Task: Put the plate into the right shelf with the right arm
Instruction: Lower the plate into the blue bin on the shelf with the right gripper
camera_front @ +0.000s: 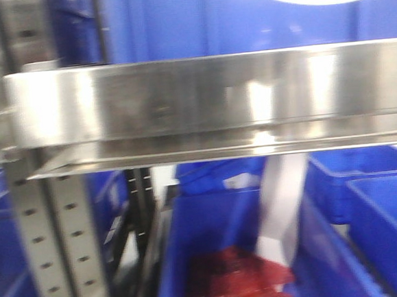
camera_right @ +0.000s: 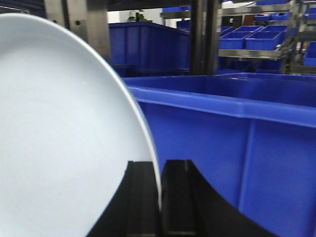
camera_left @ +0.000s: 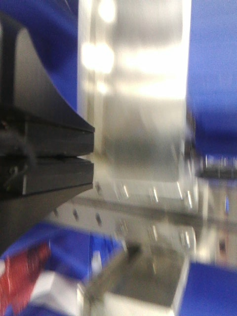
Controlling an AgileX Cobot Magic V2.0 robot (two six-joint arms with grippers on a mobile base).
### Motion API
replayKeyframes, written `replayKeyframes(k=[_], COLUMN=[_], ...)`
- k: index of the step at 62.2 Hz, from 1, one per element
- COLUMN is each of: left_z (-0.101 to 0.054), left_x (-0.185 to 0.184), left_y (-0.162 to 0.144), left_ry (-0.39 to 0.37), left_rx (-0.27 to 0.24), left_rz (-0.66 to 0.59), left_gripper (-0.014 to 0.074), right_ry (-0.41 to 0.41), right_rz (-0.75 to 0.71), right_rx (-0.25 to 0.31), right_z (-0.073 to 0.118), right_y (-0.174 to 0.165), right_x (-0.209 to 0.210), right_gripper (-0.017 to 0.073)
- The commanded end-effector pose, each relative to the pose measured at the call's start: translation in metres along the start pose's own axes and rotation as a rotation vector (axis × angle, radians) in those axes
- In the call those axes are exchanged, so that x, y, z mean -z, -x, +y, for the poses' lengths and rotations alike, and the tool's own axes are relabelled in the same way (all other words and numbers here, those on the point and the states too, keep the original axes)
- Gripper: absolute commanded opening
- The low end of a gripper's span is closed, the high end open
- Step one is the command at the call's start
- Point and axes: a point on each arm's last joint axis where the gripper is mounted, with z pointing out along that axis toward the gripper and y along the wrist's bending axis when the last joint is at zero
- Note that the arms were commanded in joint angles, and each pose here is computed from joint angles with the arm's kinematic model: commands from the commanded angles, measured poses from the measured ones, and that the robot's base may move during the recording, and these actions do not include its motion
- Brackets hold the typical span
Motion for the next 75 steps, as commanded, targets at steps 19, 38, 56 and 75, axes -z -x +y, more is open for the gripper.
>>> replayKeyframes(k=[19,38,56,75], left_z=[0.000,0.000,0.000,0.000], left_x=[0.000,0.000,0.000,0.000], left_y=[0.005,0.005,0.005,0.005], left_ry=[0.005,0.005,0.005,0.005], left_rx=[0.009,0.009,0.009,0.009], left_rz=[-0.081,-0.081,-0.081,-0.081], left_gripper=[-0.0047,-0.0047,-0.0047,-0.0047], right_ry=[0.023,0.025,0.054,0.029], right_rz=[-0.119,-0.129,-0.350,-0.289], right_rx=[0.010,0.008,-0.067,-0.063], right_z=[0.003,0.003,0.007,0.011], right_y=[0.018,0.019,0.064,0.139], right_x=[0.000,0.001,-0.002,-0.065], right_gripper=[0.0057,0.0057,0.0057,0.0062])
